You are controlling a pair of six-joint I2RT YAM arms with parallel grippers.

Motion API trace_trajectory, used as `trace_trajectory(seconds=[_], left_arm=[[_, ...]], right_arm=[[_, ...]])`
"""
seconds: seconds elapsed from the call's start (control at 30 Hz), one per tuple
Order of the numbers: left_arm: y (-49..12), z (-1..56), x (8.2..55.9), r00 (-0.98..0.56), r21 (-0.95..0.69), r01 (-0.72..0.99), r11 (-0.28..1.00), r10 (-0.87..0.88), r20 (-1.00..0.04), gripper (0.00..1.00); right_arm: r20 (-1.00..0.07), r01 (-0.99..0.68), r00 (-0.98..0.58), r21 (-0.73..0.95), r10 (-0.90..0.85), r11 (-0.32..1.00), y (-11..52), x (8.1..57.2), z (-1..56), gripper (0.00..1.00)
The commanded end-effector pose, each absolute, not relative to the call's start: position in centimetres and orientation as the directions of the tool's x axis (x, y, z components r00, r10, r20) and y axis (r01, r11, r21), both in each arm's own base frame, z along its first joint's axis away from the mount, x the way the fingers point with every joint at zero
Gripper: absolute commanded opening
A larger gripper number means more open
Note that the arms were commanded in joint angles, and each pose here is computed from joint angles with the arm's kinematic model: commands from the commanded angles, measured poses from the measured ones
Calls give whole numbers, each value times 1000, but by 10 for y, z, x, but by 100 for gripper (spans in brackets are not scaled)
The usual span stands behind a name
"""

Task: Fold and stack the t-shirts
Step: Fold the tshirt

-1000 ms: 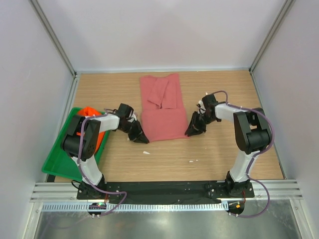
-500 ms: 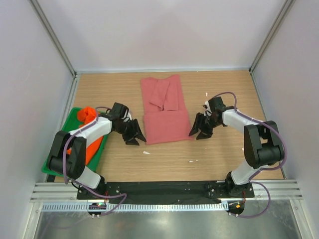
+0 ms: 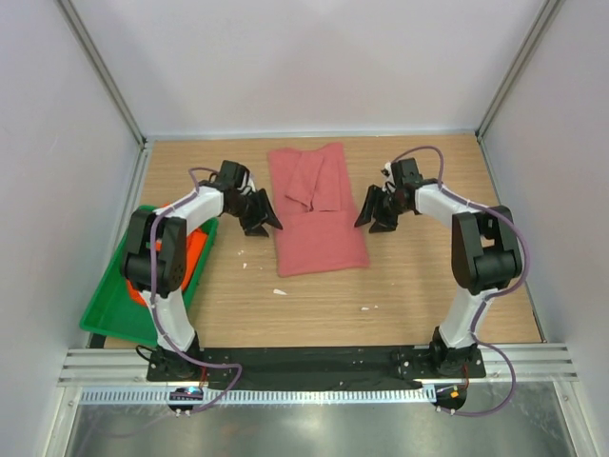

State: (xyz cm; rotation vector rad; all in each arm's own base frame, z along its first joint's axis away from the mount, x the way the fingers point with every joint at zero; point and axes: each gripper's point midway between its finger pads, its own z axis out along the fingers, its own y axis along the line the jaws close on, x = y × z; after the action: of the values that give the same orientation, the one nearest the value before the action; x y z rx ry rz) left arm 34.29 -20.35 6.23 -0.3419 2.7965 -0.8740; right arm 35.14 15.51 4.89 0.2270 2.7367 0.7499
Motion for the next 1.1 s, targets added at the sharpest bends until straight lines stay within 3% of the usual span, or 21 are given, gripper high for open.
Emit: trace_trajectory(seconds=[0.0,0.37,1.07], left_arm=[[-193,57,380,-948,-577,-128,807,-271,-169,52],[-202,40,420,-945,-615,-133,778,-287,-159,47],[-218,52,427,-938,-692,-162,704,-328,-114,35]], right_arm=[[-345,13,-916,485,204,874,154,400,61,56],[-370,-8,-914,425,166,905,152,452,53,48],[-316,-27,-934,528,167,849,177,450,52,42]])
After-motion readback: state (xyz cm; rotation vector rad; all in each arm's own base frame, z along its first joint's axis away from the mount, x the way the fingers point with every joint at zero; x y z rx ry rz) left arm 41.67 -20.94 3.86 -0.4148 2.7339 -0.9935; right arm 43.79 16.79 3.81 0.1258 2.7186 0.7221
